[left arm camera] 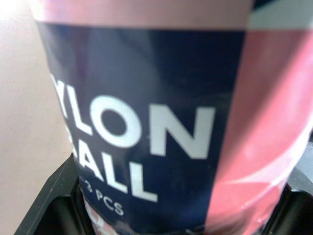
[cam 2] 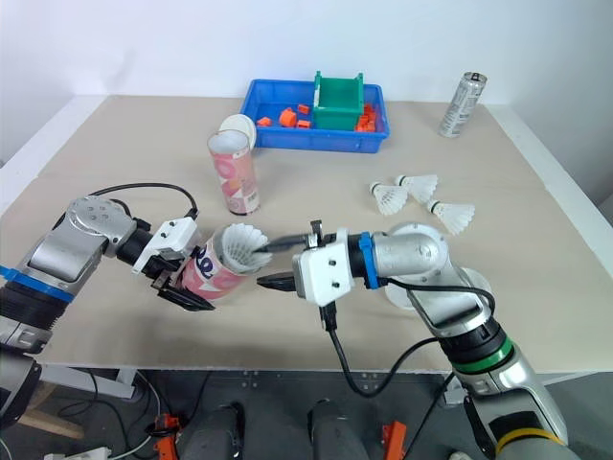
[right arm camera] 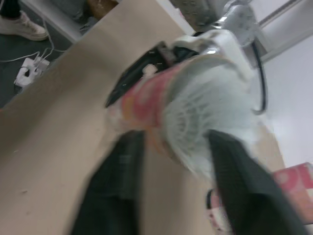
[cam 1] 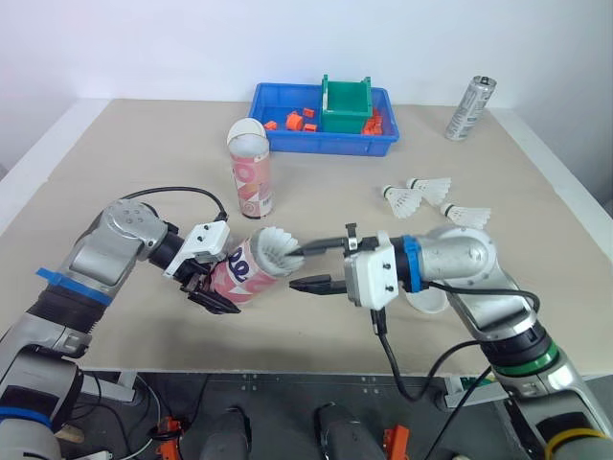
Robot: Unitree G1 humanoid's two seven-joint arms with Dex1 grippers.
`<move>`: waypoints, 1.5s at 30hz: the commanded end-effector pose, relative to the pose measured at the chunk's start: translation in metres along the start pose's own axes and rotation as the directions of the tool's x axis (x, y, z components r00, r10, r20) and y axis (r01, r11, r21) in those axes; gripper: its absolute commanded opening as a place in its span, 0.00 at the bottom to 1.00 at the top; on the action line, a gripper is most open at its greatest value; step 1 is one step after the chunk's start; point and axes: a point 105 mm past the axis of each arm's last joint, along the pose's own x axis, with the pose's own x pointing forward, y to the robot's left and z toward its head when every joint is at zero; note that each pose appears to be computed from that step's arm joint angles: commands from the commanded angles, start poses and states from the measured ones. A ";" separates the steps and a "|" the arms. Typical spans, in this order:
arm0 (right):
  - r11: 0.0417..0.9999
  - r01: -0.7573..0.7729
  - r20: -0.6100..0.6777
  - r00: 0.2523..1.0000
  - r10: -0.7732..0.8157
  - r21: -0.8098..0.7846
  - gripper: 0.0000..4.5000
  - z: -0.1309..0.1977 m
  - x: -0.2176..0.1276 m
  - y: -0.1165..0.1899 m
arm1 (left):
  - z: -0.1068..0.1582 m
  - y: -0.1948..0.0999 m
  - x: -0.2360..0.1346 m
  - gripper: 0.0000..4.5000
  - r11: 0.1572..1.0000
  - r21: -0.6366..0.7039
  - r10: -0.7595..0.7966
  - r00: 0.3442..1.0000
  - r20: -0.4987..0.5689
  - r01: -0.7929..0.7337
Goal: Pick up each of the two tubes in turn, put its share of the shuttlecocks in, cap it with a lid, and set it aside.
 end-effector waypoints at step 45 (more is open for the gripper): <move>0.900 -0.394 0.004 0.916 0.400 0.188 0.01 -0.004 0.068 -0.013 | 0.020 0.008 0.020 0.79 0.996 0.058 -0.075 0.996 0.047 0.072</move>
